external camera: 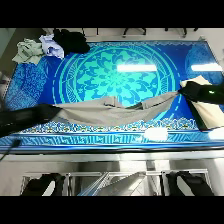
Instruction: Fold the shirts.
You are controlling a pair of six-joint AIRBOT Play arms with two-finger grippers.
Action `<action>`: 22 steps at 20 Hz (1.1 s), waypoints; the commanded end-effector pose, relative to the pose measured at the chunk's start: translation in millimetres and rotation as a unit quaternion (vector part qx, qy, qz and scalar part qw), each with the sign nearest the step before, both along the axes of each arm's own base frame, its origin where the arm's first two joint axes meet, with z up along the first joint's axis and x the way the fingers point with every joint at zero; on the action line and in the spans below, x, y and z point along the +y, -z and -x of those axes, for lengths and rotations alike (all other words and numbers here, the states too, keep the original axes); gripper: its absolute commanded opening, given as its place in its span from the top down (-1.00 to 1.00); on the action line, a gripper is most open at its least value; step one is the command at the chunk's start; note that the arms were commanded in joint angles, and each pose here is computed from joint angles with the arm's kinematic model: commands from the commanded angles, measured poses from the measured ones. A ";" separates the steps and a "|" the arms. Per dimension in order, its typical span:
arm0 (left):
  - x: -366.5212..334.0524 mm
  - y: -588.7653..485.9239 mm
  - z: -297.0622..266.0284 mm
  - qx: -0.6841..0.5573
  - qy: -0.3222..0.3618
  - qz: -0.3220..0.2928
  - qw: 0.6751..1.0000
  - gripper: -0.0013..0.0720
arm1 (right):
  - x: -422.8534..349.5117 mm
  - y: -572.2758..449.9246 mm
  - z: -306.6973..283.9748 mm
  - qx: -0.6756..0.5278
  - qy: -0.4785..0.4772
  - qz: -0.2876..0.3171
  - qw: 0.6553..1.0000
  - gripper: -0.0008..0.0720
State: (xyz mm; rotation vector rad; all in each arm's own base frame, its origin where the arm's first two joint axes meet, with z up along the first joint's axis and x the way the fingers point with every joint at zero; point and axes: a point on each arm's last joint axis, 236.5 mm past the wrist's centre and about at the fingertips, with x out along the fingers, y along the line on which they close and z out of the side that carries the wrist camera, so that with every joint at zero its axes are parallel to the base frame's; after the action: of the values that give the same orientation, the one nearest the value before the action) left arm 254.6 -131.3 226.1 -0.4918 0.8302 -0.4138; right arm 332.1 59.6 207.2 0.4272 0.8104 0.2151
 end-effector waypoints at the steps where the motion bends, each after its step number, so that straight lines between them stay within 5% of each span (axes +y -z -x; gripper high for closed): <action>1: 21.3 -95.6 45.1 -0.126 -0.021 -0.029 0.991 0.93 | -4.2 -69.0 50.7 -0.106 0.031 0.014 0.994 0.94; 7: 20.7 -206.5 93.5 -0.239 -0.005 -0.065 0.969 0.93 | -17.0 -228.0 156.0 -0.382 0.064 0.110 0.915 0.94; 12: 22.8 -230.4 93.1 -0.240 0.012 -0.097 0.966 0.93 | -30.5 -281.2 190.4 -0.433 0.095 0.149 0.884 0.94; 16: 26.7 -149.5 29.9 -0.121 0.039 -0.109 0.986 0.93 | -28.8 -264.0 112.3 -0.376 0.072 0.123 0.916 0.94; 22: 28.4 40.4 -83.4 0.051 0.047 -0.077 0.995 0.93 | -35.1 -75.0 -69.5 -0.101 0.030 0.076 0.992 0.94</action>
State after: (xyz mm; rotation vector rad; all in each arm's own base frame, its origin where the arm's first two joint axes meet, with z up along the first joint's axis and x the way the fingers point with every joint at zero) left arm 300.5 -102.4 278.1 -0.2911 0.8301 -0.4174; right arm 337.0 24.3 366.7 0.2215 0.3965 0.1289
